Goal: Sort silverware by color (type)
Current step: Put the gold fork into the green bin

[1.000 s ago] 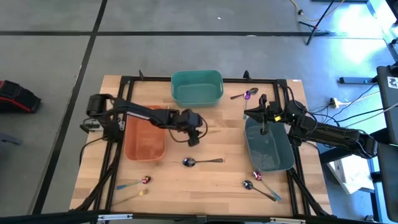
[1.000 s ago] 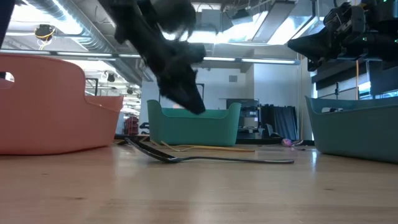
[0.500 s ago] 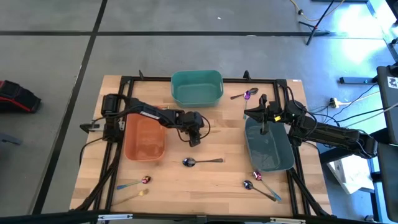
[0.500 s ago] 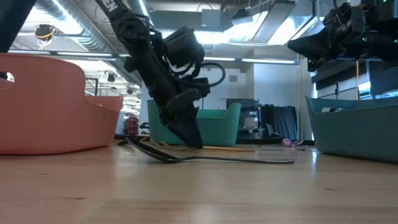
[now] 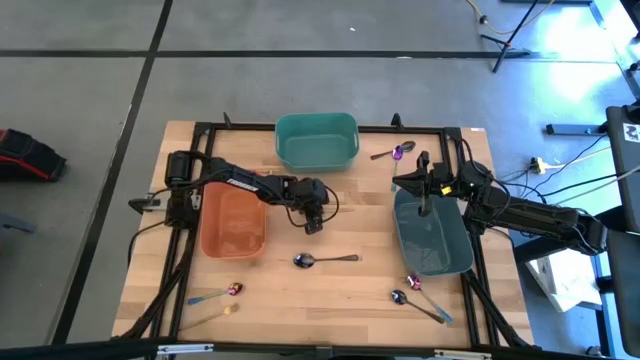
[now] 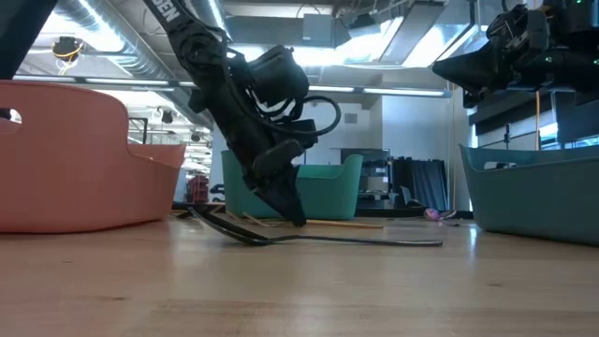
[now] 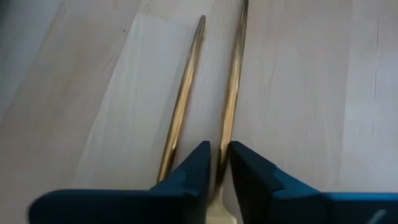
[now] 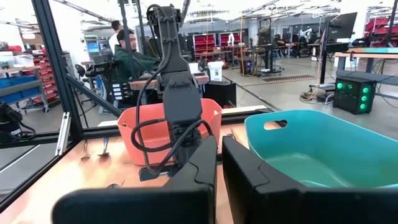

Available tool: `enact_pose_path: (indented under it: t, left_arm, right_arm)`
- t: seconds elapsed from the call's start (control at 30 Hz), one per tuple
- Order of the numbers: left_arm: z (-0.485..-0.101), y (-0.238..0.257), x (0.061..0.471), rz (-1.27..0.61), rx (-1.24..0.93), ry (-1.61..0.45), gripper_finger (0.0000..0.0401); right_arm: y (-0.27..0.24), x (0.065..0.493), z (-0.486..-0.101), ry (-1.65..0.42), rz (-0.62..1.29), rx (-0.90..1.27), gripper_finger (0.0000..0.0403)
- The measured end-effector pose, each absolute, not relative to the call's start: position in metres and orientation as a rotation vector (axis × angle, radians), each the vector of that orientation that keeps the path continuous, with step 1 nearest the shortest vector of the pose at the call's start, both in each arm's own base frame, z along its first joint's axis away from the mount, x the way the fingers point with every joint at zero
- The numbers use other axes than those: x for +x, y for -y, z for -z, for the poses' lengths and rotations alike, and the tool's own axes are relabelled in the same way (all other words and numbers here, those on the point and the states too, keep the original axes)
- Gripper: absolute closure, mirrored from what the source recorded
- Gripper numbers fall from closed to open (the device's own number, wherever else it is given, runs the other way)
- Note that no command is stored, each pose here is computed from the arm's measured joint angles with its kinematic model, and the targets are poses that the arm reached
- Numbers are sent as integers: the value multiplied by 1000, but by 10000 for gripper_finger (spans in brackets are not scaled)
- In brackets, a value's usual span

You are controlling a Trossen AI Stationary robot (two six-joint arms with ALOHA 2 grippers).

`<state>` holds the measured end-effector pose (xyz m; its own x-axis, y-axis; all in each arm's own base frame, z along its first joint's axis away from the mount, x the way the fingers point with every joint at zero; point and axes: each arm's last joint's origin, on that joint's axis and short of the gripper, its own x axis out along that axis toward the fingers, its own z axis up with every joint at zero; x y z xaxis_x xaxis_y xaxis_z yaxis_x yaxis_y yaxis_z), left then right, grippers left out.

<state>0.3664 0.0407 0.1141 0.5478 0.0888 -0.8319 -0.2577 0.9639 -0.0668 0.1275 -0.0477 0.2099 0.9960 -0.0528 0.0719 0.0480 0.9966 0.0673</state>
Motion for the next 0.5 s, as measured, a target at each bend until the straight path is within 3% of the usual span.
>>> enact_pose_path:
  t: [0.17, 0.5]
  left_arm:
    - [-123, -39, 365, -185, -196, -954, 391]
    - [-189, -32, 359, -150, -118, -743, 382]
  right_arm:
    - [48, 127, -210, 74, 68, 68, 384]
    - [48, 127, -210, 73, 68, 69, 384]
